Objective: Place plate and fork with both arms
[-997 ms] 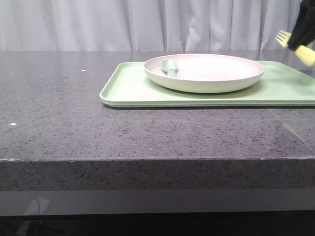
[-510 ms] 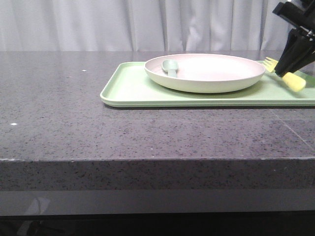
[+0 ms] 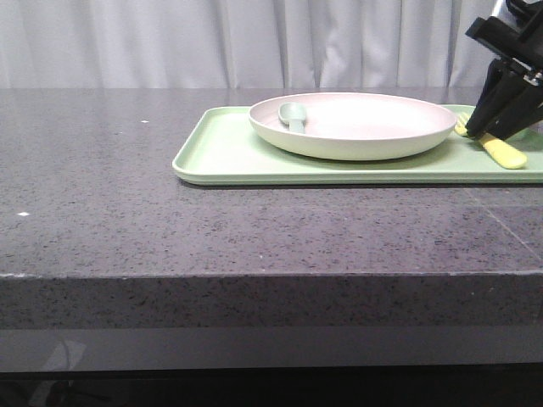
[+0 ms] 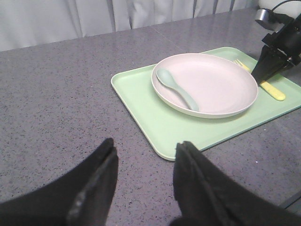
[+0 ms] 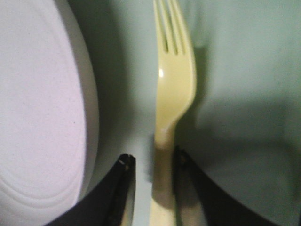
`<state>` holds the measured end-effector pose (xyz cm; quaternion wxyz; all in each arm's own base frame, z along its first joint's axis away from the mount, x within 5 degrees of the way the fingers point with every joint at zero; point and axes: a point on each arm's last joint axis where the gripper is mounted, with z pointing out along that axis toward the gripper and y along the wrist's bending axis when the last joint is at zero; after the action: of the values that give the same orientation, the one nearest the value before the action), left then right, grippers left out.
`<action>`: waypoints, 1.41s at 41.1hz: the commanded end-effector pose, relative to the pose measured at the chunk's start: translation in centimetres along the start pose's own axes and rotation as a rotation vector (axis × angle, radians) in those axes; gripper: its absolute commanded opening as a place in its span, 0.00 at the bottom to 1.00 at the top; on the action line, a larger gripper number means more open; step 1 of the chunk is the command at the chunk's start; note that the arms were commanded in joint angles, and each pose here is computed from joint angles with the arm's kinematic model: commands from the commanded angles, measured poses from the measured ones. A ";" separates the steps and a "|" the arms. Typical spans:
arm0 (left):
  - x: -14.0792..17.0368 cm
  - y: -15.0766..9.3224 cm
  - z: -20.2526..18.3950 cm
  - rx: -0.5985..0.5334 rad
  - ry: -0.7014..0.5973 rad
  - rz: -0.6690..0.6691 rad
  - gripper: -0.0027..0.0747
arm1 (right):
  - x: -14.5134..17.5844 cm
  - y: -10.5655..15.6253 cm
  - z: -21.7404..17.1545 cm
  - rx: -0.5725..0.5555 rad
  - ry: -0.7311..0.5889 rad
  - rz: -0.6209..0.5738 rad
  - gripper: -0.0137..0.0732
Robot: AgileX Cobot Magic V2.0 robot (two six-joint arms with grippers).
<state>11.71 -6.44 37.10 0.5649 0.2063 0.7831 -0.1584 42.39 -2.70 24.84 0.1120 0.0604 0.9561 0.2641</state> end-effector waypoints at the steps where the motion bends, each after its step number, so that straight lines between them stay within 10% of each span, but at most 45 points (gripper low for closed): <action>1: -1.4 0.1 -0.3 -0.011 -0.099 -0.005 0.42 | 0.6 1.7 -3.1 -0.005 0.015 -0.069 0.55; 17: -1.4 0.1 -0.3 -0.011 -0.099 -0.005 0.42 | 2.5 5.9 -10.7 0.138 -0.150 -0.229 0.55; 32: -1.4 0.1 -0.3 -0.011 -0.099 -0.005 0.42 | 14.0 13.6 -17.6 0.248 -0.387 -0.469 0.55; 58: -1.4 0.1 -0.3 -0.008 -0.095 -0.008 0.42 | 30.3 8.8 -17.9 0.306 -0.592 -0.376 0.55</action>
<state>11.71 -6.44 37.10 0.5649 0.2063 0.7831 -0.1584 9.55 1.69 38.28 0.3769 -0.0444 0.9220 0.0768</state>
